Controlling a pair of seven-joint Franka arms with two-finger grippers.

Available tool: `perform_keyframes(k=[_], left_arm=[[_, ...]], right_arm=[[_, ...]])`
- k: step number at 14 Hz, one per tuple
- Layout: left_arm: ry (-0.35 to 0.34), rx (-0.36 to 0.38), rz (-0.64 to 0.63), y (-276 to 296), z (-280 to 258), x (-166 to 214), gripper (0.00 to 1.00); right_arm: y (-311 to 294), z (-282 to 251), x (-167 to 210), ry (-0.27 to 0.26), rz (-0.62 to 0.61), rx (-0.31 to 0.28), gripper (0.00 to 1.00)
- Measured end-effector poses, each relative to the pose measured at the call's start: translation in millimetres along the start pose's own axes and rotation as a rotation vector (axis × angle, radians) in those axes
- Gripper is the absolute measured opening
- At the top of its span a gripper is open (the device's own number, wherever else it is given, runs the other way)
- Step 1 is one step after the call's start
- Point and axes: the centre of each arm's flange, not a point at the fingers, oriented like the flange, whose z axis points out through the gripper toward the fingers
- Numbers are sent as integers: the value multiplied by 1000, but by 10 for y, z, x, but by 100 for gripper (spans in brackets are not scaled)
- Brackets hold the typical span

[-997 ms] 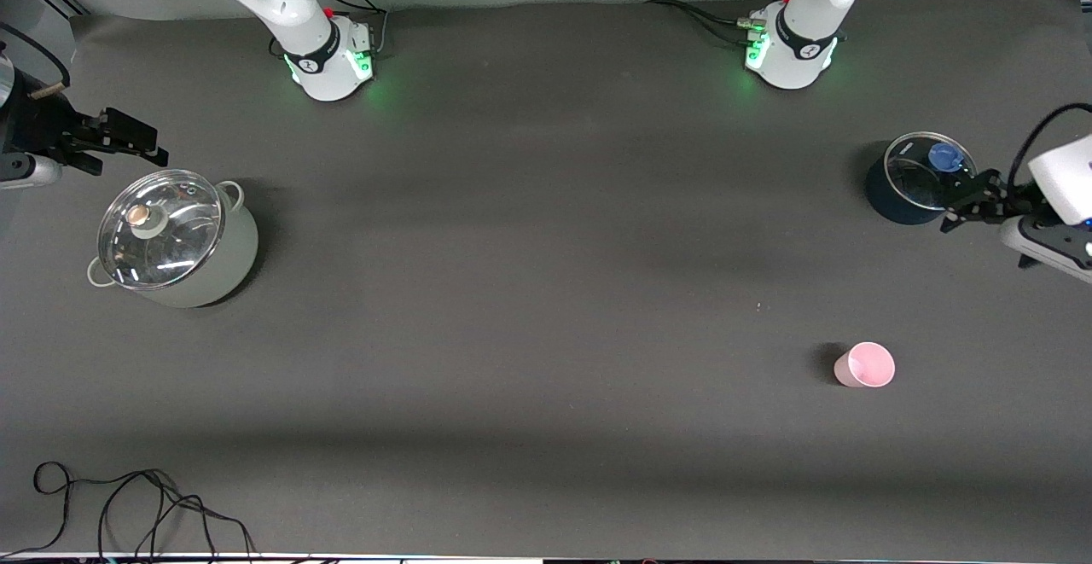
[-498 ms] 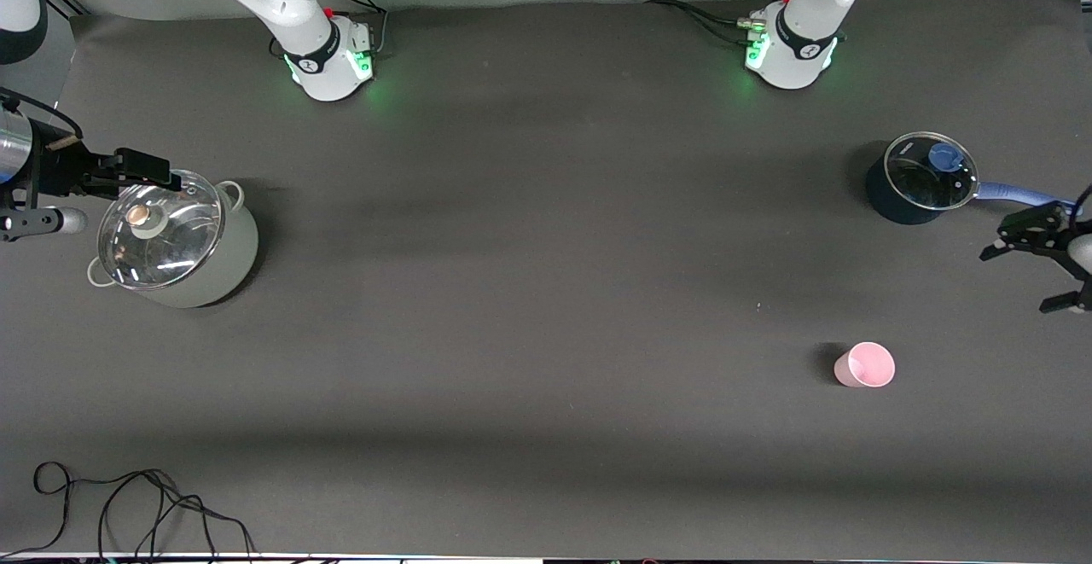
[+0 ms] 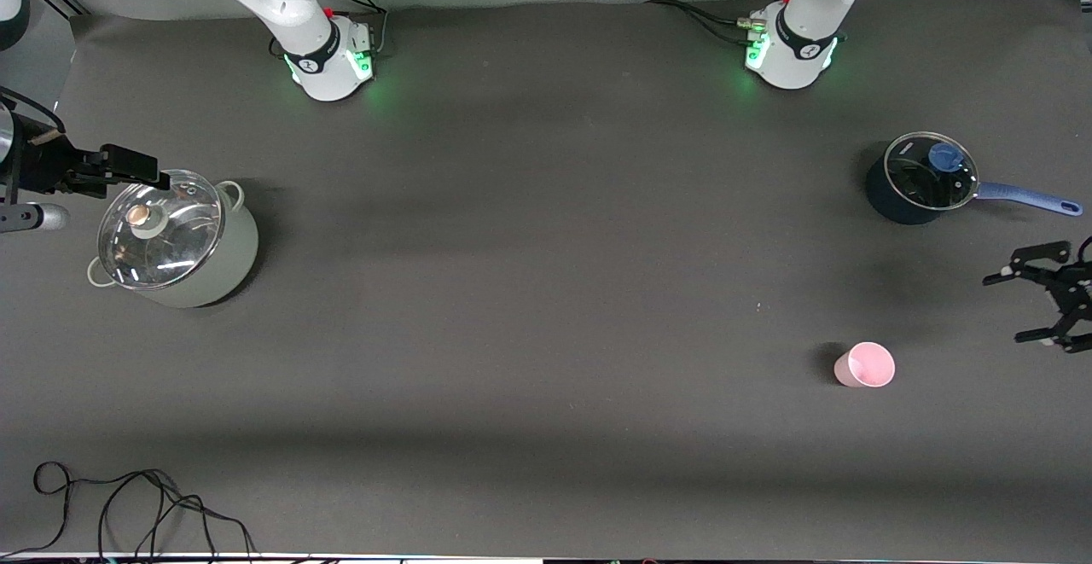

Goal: Transfer pink cup from left to right arm
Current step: 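Move the left gripper from the saucepan toward the pink cup, then lower the left gripper around the pink cup and close it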

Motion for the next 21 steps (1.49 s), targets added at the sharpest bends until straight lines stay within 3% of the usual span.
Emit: perform_keyframes(k=[4,10,12,16,21], left_arm=[[217,-15,114,-277,501,-808,100],[406,-4,193,-415,1270,-1424,100],[457,2,207,-427,1522,-1573,100],[529,2,200,-420,1892,-1675,100],[586,-3,220,-423,2167,-1393,100]], right_arm=[[-29,-4,10,6,-5,-3,100],[-136,15,5,43,-22,-52,100],[-135,60,-40,79,-21,-59,100],[-144,104,-212,111,-19,-67,100],[251,-12,-331,130,51,-70,100]])
